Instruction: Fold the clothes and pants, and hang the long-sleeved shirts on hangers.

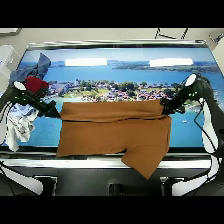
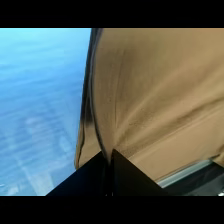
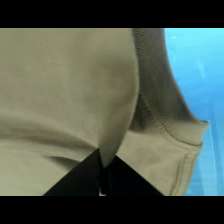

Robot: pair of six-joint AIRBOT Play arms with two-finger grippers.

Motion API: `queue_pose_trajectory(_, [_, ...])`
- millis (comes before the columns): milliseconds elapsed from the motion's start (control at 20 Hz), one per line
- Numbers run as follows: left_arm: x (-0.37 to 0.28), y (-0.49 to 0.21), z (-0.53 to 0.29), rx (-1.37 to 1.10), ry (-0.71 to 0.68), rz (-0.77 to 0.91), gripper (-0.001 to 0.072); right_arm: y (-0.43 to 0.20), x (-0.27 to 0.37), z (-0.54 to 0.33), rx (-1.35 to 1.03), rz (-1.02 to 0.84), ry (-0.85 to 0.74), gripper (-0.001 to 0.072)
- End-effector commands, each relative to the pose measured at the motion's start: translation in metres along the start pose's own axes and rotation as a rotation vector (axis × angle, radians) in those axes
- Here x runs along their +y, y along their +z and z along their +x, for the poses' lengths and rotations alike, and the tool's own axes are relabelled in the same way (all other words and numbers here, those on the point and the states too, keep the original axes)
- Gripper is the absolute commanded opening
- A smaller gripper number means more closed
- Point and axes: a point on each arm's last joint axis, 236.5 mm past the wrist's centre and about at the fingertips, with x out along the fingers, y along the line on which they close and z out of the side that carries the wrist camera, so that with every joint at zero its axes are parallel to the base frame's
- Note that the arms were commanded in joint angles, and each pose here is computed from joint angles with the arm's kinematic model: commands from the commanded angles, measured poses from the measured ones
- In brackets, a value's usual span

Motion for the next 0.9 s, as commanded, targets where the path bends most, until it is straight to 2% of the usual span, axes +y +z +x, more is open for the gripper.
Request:
queue_pose_trajectory(0, [0.001,-0.014,0.005,0.058,-0.010,-0.012,0.0020,0.005,-0.003,0.002,-0.021,0.017,-0.009,0.0032])
queue_pose_trajectory(550, [0.004,-0.033,0.022,0.125,-0.031,-0.010,0.0022,-0.007,-0.012,0.001,0.026,0.010,-0.048,0.0048])
queue_pose_trajectory(600, [0.002,-0.034,0.026,0.134,-0.045,-0.013,0.0067,-0.007,-0.009,0.001,0.025,0.009,-0.036,0.0119])
queue_pose_trajectory(650, [0.000,-0.034,0.025,0.131,-0.051,-0.012,0.0216,-0.008,-0.009,-0.002,0.024,-0.001,-0.034,0.0257])
queue_pose_trajectory(700, [0.000,-0.034,0.018,0.120,-0.051,-0.009,0.0324,-0.015,-0.012,-0.007,0.047,-0.028,-0.037,0.0392])
queue_pose_trajectory(750, [0.000,-0.034,0.008,0.099,-0.051,-0.006,0.0325,-0.024,-0.019,-0.016,0.075,-0.032,-0.032,0.0447])
queue_pose_trajectory(850, [0.004,-0.038,-0.017,0.028,-0.039,-0.016,0.0326,-0.041,-0.042,-0.037,0.108,0.031,-0.015,0.0492])
